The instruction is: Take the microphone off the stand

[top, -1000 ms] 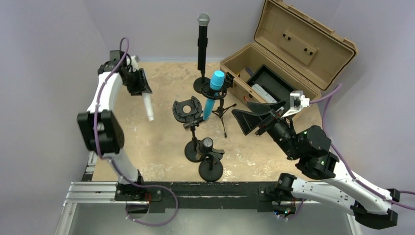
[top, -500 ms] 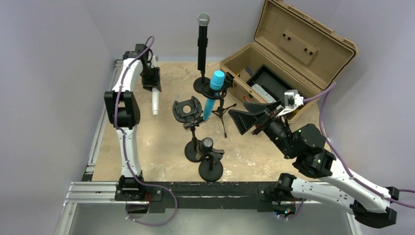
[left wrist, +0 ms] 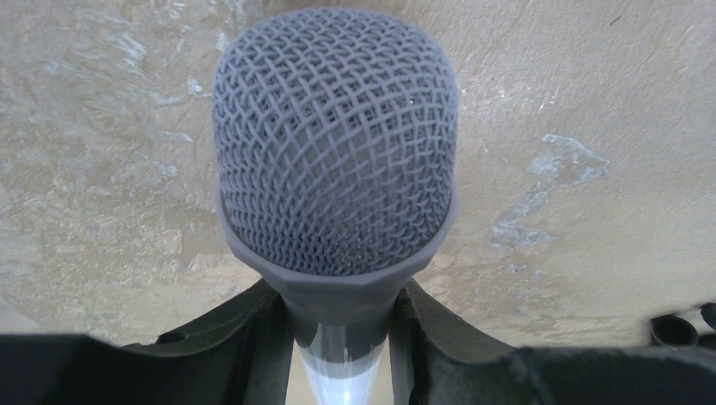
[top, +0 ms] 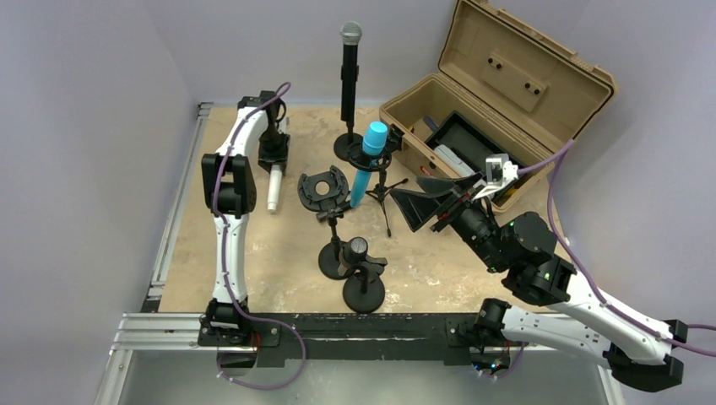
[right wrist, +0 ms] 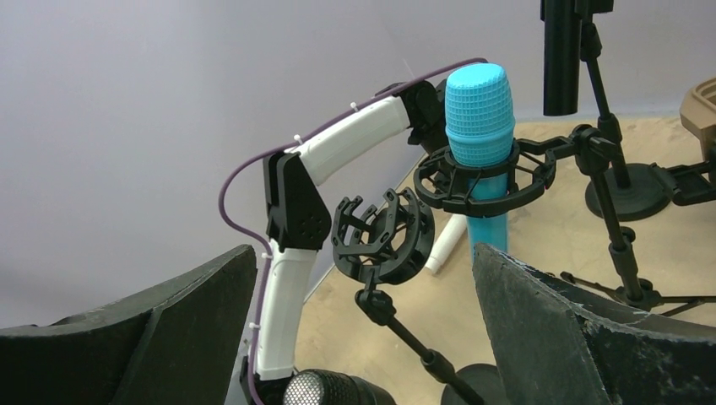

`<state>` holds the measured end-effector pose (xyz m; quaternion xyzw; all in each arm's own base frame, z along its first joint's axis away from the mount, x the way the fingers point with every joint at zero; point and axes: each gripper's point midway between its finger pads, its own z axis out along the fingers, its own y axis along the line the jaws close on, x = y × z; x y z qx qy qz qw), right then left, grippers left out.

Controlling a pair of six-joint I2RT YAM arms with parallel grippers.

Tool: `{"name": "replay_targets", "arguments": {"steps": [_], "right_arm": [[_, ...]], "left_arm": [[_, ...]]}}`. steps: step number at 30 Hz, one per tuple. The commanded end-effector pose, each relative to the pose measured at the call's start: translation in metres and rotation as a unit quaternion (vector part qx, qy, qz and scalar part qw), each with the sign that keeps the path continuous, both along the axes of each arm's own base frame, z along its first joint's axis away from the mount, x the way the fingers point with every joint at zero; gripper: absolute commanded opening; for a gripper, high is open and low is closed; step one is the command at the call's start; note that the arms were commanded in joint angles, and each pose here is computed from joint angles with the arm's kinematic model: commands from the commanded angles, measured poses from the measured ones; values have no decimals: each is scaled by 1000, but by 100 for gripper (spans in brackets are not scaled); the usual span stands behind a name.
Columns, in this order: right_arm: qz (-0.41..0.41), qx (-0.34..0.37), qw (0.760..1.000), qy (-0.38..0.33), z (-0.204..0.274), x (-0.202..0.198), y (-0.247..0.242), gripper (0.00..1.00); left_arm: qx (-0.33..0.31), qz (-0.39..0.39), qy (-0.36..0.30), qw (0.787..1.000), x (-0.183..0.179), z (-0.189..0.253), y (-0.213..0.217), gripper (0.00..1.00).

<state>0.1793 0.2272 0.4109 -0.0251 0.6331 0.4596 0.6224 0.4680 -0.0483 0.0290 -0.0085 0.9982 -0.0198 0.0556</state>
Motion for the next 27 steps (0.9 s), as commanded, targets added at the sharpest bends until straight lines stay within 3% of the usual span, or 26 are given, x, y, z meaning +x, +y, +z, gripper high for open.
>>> {"name": "replay_targets", "arguments": {"steps": [1,10,27], "right_arm": [[-3,25,1000,-2,10,-1,-4,99],[-4,27,1000,-3,13,-1,-5,98],[-4,30,1000,-4,16,-3,-8,98]], "left_arm": [[7,11,-24,1000,11,18,5,19],[-4,8,-16,1000,9,17,1,24],[-15,1,-14,1000,6,22,-2,53]]}}
